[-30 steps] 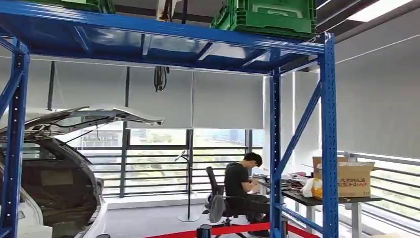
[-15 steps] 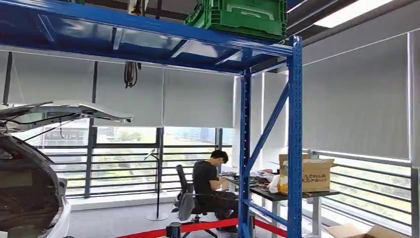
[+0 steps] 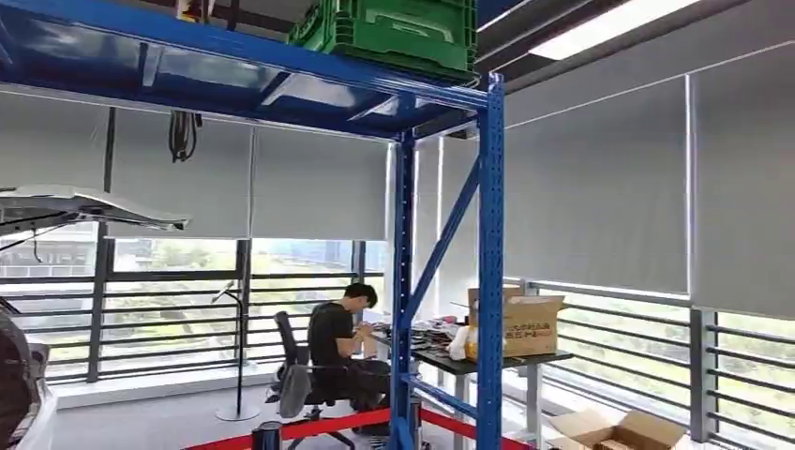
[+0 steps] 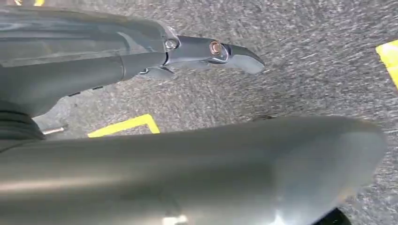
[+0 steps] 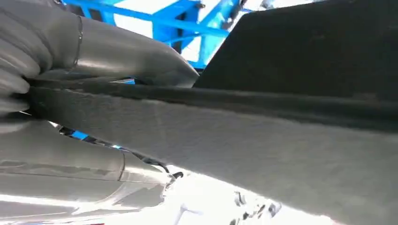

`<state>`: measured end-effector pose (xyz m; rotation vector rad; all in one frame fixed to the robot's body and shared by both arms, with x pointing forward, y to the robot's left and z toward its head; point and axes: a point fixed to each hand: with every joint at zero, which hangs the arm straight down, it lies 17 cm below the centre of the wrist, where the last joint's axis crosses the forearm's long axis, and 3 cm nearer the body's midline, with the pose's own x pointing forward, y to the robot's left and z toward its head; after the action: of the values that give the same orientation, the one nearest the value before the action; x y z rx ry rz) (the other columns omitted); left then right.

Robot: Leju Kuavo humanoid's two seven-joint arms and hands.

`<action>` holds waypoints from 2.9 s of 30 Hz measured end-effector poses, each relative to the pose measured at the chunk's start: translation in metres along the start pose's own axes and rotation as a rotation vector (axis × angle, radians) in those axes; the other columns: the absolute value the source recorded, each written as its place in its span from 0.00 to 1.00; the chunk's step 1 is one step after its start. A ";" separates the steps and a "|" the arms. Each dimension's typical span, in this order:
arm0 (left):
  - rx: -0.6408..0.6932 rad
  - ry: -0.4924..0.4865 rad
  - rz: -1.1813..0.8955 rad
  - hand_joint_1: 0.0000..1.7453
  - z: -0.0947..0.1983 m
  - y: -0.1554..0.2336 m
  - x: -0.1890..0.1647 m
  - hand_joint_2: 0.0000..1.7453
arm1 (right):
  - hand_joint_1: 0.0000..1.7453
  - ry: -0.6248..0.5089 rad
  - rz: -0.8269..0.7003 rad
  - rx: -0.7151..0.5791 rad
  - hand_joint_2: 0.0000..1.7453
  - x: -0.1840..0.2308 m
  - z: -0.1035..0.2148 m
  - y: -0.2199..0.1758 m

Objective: Take the parts from the cabinet and place them on the table.

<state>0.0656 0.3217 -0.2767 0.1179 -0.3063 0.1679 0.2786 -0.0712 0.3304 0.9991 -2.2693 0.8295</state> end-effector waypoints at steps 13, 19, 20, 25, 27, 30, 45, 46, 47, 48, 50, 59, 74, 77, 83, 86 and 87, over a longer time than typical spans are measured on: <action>0.006 -0.031 -0.010 0.00 -0.001 0.008 0.008 0.00 | 1.00 -0.034 0.004 0.004 1.00 0.006 -0.011 0.004; 0.031 -0.048 -0.018 0.00 -0.003 0.023 0.015 0.00 | 1.00 -0.063 -0.006 -0.012 1.00 0.015 -0.016 0.007; 0.033 -0.049 -0.028 0.00 -0.003 0.026 0.017 0.00 | 1.00 -0.071 -0.009 -0.012 1.00 0.017 -0.015 0.007; 0.038 -0.052 -0.047 0.00 -0.004 0.031 0.018 0.00 | 1.00 -0.071 -0.028 -0.023 1.00 0.015 -0.011 0.011; 0.039 -0.060 -0.049 0.00 -0.004 0.032 0.022 0.00 | 1.00 -0.079 -0.027 -0.023 1.00 0.017 -0.011 0.011; 0.047 -0.067 -0.052 0.00 -0.005 0.037 0.025 0.00 | 1.00 -0.086 -0.024 -0.027 1.00 0.018 -0.011 0.011; 0.078 -0.083 -0.079 0.00 -0.006 0.055 0.031 0.00 | 1.00 -0.118 -0.015 -0.031 1.00 0.023 -0.010 0.017; 0.077 -0.088 -0.077 0.00 -0.006 0.055 0.033 0.00 | 1.00 -0.116 -0.012 -0.030 1.00 0.023 -0.010 0.017; 0.078 -0.094 -0.076 0.00 -0.006 0.055 0.035 0.00 | 1.00 -0.114 -0.010 -0.028 1.00 0.023 -0.010 0.018; 0.078 -0.100 -0.074 0.00 -0.006 0.055 0.038 0.00 | 1.00 -0.110 -0.003 -0.024 1.00 0.022 -0.011 0.018; 0.079 -0.108 -0.071 0.00 -0.007 0.054 0.042 0.00 | 1.00 -0.107 0.006 -0.021 1.00 0.023 -0.013 0.017; 0.065 -0.116 -0.075 0.00 -0.006 0.051 0.043 0.00 | 1.00 -0.099 0.025 -0.015 1.00 0.023 -0.019 0.012; 0.061 -0.095 -0.069 0.00 -0.006 0.047 0.038 0.00 | 1.00 -0.087 0.045 -0.008 1.00 0.023 -0.023 0.009; 0.060 -0.093 -0.069 0.00 -0.006 0.046 0.038 0.00 | 1.00 -0.073 0.040 -0.006 1.00 0.019 -0.022 0.010; 0.055 -0.092 -0.069 0.00 -0.006 0.043 0.038 0.00 | 1.00 -0.063 0.032 -0.010 1.00 0.016 -0.020 0.008; 0.055 -0.086 -0.070 0.00 -0.006 0.043 0.036 0.00 | 1.00 -0.053 0.026 -0.014 1.00 0.013 -0.018 0.008; 0.055 -0.087 -0.070 0.00 -0.006 0.043 0.036 0.00 | 1.00 -0.052 0.026 -0.014 1.00 0.012 -0.017 0.008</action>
<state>0.0936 0.3701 -0.2677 0.1907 -0.3840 0.1024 0.2687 -0.0600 0.3476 0.9980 -2.3329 0.8055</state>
